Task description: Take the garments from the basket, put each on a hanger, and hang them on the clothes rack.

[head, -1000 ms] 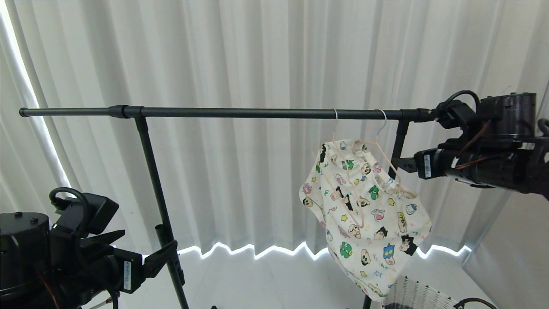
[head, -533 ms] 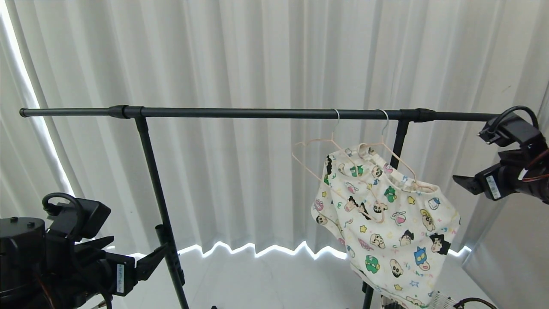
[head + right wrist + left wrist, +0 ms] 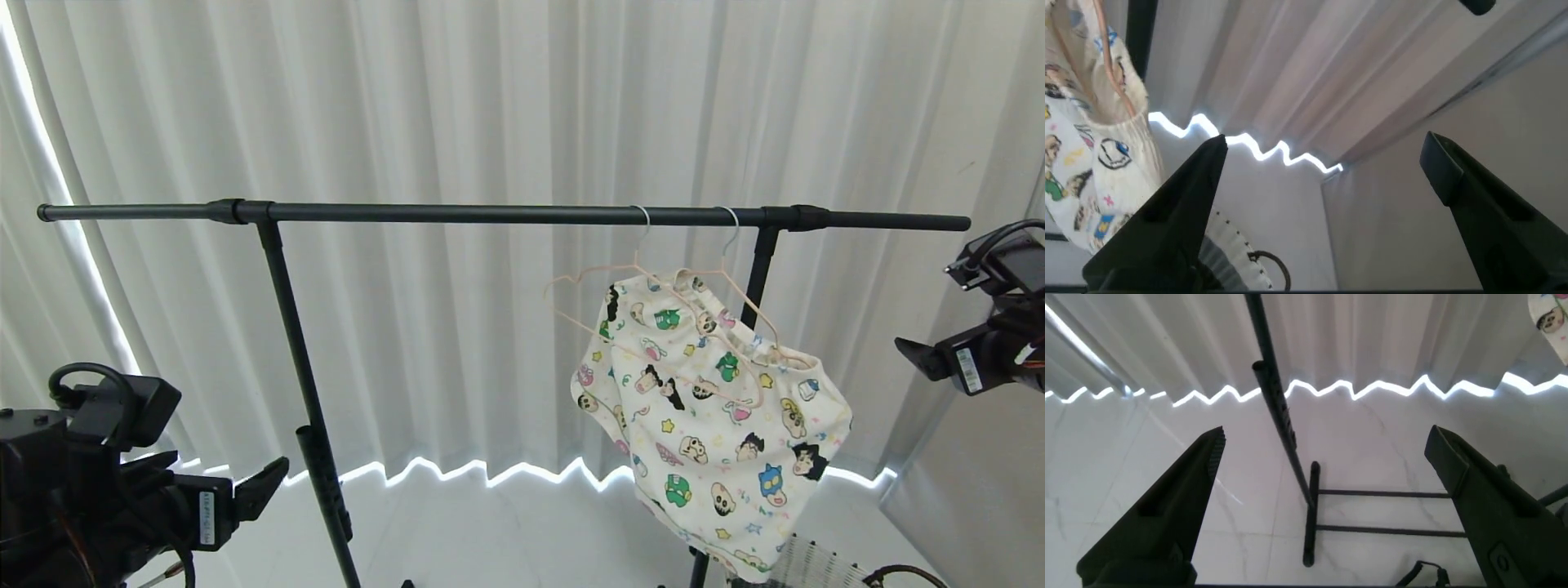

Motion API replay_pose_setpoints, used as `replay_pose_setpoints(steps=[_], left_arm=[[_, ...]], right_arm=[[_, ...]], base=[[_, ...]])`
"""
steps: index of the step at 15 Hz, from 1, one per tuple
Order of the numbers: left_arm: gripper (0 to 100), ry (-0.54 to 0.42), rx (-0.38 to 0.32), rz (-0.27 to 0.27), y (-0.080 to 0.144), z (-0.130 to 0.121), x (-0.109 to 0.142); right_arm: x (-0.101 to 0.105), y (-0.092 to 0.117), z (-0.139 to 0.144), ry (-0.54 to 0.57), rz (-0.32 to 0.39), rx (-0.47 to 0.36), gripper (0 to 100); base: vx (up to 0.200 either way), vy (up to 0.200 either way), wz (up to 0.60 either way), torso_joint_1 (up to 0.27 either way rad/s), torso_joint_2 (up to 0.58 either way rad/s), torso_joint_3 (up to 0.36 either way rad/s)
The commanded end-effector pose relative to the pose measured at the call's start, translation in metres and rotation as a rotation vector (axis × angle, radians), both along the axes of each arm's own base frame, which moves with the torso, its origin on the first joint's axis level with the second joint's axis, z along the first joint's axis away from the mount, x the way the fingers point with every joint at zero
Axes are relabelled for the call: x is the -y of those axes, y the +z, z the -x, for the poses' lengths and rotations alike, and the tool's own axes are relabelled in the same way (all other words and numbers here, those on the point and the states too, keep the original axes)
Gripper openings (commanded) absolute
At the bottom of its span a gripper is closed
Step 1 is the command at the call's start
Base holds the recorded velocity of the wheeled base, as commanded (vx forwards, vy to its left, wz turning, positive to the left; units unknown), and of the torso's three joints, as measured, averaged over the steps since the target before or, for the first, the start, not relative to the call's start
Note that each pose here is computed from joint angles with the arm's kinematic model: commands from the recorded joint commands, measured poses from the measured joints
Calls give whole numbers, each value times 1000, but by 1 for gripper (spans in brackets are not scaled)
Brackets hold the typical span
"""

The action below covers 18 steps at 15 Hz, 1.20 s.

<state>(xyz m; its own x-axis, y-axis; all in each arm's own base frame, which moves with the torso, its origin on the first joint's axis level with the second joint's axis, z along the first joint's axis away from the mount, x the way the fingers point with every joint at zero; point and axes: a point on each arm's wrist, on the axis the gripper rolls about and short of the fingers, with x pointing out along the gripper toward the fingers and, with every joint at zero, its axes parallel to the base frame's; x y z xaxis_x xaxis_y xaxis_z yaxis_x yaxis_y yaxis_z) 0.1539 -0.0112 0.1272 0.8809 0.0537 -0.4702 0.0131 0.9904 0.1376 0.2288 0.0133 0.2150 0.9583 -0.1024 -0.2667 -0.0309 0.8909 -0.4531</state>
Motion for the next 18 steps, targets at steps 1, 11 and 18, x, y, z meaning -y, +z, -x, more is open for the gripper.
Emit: replay_pose_setpoints(steps=[1,11,18], left_arm=[[100,4,-2,-2,-1,0,0],[100,-23,14,-37,4,-2,1],[100,-31,2,-38,1,0,2]], right_arm=[[1,-5,2,-3,1,-13,100],[3,-6,1,-11,1,-19,100],[2,-17,5,-7,0,9,100]], base=[[-200,0,0,12,2,-7],[-200,0,0,-3,3,3],[0,0,0,0,0,0]])
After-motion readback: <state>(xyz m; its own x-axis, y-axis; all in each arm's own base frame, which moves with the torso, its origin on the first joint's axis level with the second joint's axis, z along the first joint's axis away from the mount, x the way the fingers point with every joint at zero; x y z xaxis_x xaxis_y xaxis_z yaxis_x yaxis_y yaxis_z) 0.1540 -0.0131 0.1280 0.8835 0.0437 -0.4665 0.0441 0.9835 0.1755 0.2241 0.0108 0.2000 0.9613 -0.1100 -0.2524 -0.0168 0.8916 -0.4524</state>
